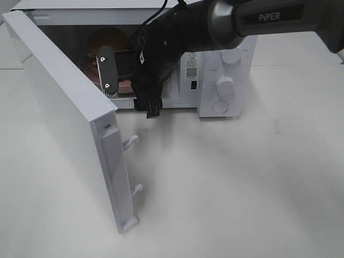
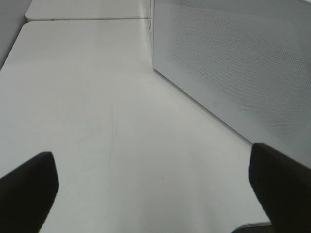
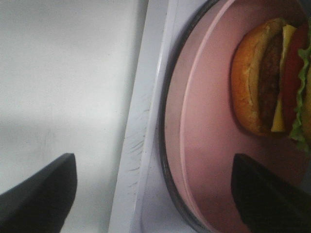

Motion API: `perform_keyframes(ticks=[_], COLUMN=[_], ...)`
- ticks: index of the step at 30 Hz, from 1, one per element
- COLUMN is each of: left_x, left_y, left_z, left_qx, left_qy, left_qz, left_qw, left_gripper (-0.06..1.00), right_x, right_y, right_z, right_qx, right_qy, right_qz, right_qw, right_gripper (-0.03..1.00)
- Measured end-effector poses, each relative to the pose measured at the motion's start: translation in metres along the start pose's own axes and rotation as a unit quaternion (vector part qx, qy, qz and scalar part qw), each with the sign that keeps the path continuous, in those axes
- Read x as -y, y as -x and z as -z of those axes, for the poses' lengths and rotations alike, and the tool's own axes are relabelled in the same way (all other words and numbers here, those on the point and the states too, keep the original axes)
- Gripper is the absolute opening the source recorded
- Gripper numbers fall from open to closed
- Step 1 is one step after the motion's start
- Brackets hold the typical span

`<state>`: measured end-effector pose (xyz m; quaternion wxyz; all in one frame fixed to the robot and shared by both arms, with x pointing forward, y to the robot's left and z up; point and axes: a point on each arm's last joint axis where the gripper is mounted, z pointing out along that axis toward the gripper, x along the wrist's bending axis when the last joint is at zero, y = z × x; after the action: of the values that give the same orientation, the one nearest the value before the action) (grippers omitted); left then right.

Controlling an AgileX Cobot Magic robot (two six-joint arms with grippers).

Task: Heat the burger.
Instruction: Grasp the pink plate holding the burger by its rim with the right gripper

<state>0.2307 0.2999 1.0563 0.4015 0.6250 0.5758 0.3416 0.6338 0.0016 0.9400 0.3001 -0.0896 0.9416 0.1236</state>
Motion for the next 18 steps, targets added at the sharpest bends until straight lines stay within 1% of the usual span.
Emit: perform_keyframes(ticks=[6,11,14,16,17,18], left_x=[0.0,0.0,0.0,0.0,0.0,0.0], left_y=[0.0,0.0,0.0,0.0,0.0,0.0], left_z=[0.0,0.0,0.0,0.0,0.0,0.0], left_qx=[0.0,0.0,0.0,0.0,0.0,0.0], left_qy=[0.0,0.0,0.0,0.0,0.0,0.0], left_qz=[0.0,0.0,0.0,0.0,0.0,0.0], left_qw=[1.0,1.0,1.0,1.0,1.0,1.0], left_gripper=[0.99,0.99,0.99,0.99,0.99,0.99], right_x=[0.004,0.007,0.008,0.009,0.009,0.009], right_y=[0.013,0.013,0.012,0.009,0.009,0.009], right_z=[-0.007,-0.022,-0.024,-0.031,-0.031,-0.032], right_qx=[0.013,0.007,0.005,-0.003,-0.003,-0.003], right_qy=[-0.007,-0.014,-0.016,-0.021,-0.021,-0.021], right_qz=[-0.006,-0.015,-0.017,-0.019,-0.019,-0.018], right_qw=[1.0,1.0,1.0,1.0,1.0,1.0], right_gripper=[0.82,0.8,0.8,0.76,0.76,0.72])
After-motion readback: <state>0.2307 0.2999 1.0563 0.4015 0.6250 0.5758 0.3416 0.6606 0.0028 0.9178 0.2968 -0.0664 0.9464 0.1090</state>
